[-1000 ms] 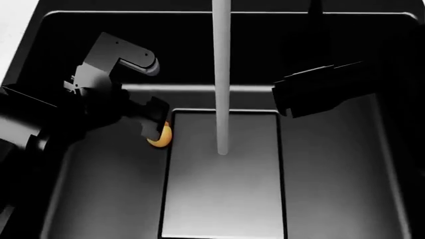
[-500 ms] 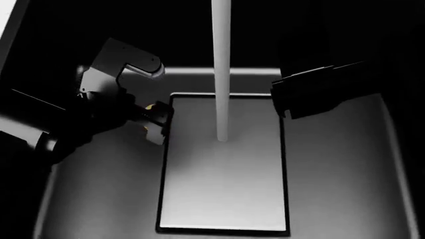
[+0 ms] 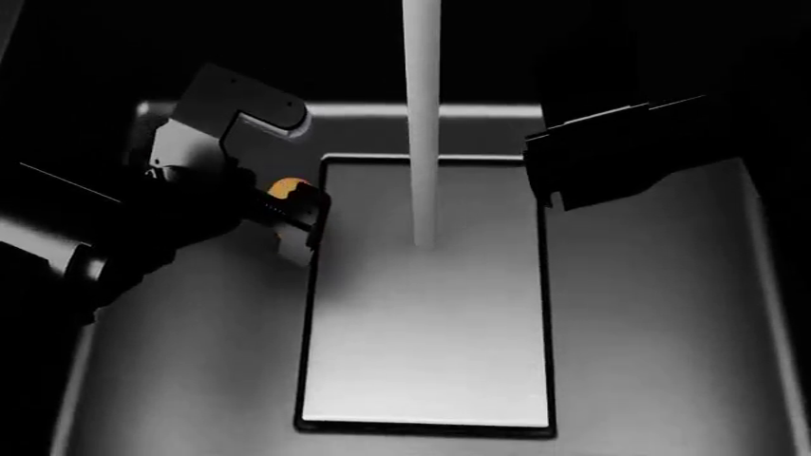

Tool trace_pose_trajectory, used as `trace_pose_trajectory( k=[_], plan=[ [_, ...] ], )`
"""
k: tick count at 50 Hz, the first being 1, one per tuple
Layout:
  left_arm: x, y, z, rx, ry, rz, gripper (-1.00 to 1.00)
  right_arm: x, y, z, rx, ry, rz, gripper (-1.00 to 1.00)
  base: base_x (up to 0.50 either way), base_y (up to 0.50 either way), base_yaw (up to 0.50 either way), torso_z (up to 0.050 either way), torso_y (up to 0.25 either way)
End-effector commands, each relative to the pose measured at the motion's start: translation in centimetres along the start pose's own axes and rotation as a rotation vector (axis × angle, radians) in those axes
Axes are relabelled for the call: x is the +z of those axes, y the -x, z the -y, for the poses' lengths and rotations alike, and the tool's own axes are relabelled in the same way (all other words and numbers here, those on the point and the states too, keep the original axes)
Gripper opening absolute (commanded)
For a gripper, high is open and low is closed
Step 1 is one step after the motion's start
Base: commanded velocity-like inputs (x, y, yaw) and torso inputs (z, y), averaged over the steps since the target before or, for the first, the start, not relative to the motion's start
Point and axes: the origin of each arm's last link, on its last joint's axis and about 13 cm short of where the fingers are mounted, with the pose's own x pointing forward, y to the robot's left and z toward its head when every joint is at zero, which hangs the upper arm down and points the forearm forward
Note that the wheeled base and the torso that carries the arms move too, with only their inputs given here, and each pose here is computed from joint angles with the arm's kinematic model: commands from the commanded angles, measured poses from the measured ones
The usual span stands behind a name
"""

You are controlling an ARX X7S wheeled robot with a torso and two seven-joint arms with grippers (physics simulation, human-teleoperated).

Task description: Pick the cucumbers and broccolis from the sink and place them in one bowl. Place the apricot in the other bowl. Then turn off the sink faucet.

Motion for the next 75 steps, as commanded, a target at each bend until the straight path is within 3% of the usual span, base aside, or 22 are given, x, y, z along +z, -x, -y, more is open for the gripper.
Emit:
trace_pose_trajectory(
  k=[1, 22, 23, 30, 37, 45, 54, 59, 75],
  plan=[
    [0.2, -0.3, 0.7, -0.027, 0.004, 0.015, 1.00, 0.4, -0.1, 0.1, 0.003, -0.016, 0.040, 1.00, 0.00, 0.00, 0.00, 0.000, 0.000],
    [0.2, -0.3, 0.9, -0.037, 0.001, 0.013, 1.00, 0.3, 0.0, 0.1, 0.008, -0.018, 0.037, 1.00, 0.00, 0.00, 0.00, 0.026, -0.102],
    [0.4, -0.3, 1.1, -0.042, -0.007, 0.013, -1.00, 0.3, 0.0, 0.1, 0.008, -0.018, 0.037, 1.00, 0.00, 0.00, 0.00, 0.000, 0.000],
    [1.6, 0.0, 1.0, -0.028, -0.055, 0.057, -1.00, 0.3, 0.0, 0.1, 0.010, -0.021, 0.038, 1.00, 0.00, 0.00, 0.00, 0.000, 0.000],
    [1.3, 0.5, 0.3, -0.011, -0.038, 0.080, -1.00, 0.3, 0.0, 0.0, 0.008, -0.021, 0.035, 1.00, 0.00, 0.00, 0.00, 0.000, 0.000],
    [1.3, 7.7, 0.8, 0.015, -0.070, 0.274, -1.00, -0.1, 0.2, 0.0, 0.000, -0.025, 0.032, 1.00, 0.00, 0.00, 0.00, 0.000, 0.000],
    [1.1, 15.9, 3.3, -0.001, -0.118, 0.503, -1.00, 0.1, 0.3, -0.1, 0.001, -0.023, 0.033, 1.00, 0.00, 0.00, 0.00, -0.028, 0.202],
    [1.1, 18.3, 3.9, -0.004, -0.134, 0.565, -1.00, 0.1, 0.5, -0.1, -0.001, -0.020, 0.034, 1.00, 0.00, 0.00, 0.00, -0.034, 0.240],
    [2.6, 22.5, 5.0, -0.023, -0.166, 0.674, -1.00, 0.6, 0.5, 0.0, -0.009, -0.002, 0.051, 1.00, 0.00, 0.00, 0.00, -0.034, 0.240]
  ],
)
